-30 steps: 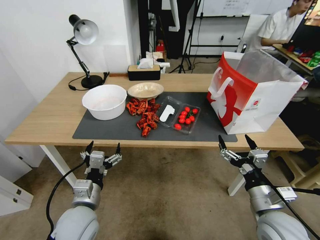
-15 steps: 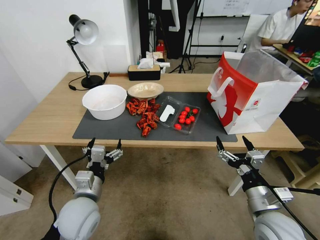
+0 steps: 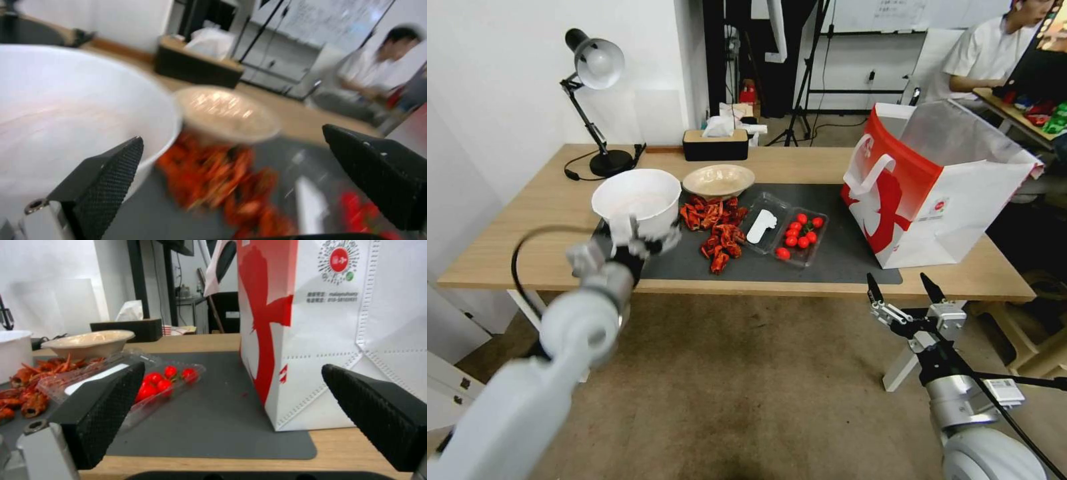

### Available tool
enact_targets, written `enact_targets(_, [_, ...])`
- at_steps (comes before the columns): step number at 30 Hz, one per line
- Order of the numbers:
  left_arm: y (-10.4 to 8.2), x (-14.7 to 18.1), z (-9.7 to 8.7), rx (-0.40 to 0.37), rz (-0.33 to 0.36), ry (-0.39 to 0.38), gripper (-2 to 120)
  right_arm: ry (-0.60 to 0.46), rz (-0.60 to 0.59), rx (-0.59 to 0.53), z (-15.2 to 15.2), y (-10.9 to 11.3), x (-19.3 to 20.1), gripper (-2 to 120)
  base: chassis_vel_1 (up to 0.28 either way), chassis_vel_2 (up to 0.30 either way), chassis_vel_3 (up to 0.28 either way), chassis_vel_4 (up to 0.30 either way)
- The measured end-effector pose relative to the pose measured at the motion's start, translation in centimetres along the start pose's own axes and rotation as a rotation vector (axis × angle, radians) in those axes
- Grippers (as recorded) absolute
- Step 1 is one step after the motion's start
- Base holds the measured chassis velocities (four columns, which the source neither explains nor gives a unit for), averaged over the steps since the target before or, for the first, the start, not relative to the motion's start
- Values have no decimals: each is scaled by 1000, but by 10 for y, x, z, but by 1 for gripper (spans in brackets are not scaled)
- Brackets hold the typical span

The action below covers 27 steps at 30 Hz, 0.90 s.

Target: Pick up the trash from the table and place it into the takeout bag.

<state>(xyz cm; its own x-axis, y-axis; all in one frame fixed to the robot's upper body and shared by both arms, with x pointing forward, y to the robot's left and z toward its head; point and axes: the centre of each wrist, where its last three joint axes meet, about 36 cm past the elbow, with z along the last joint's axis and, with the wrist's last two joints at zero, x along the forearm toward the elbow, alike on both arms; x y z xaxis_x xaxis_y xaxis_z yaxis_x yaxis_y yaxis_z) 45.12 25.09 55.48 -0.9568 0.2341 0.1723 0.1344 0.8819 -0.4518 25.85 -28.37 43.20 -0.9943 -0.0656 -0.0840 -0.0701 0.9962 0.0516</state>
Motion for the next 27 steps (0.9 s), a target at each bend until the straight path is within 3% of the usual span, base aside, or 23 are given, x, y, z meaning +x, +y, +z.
enact_targets(1, [0,-1,-1,4,3,0,100,0,0,0,0,0,0,100,0,0,0,0])
enact_targets(2, [-14,-23,-24,116,65,25,100,-3,9,3,-1,-1,1,100,0,0,0,0])
enact_targets(4, [-16,-25,-26,125,70,28,100,-4,10,3,-1,-1,1,100,0,0,0,0])
enact_targets(6, [-27,-48,-38,204,115,70,100,-6,19,7,-2,-3,1,100,0,0,0,0])
enact_targets(10, [-37,-71,-47,263,124,133,100,-7,24,8,-2,-3,1,100,0,0,0,0])
enact_targets(12, [-44,-95,-54,308,108,193,100,-9,28,9,-2,-3,1,100,0,0,0,0])
enact_targets(19, [-54,-135,-60,357,54,262,100,-9,37,11,-1,-4,2,100,0,0,0,0])
enact_targets(27, [-66,-175,-42,344,-69,345,100,-6,48,19,-1,-7,2,100,0,0,0,0])
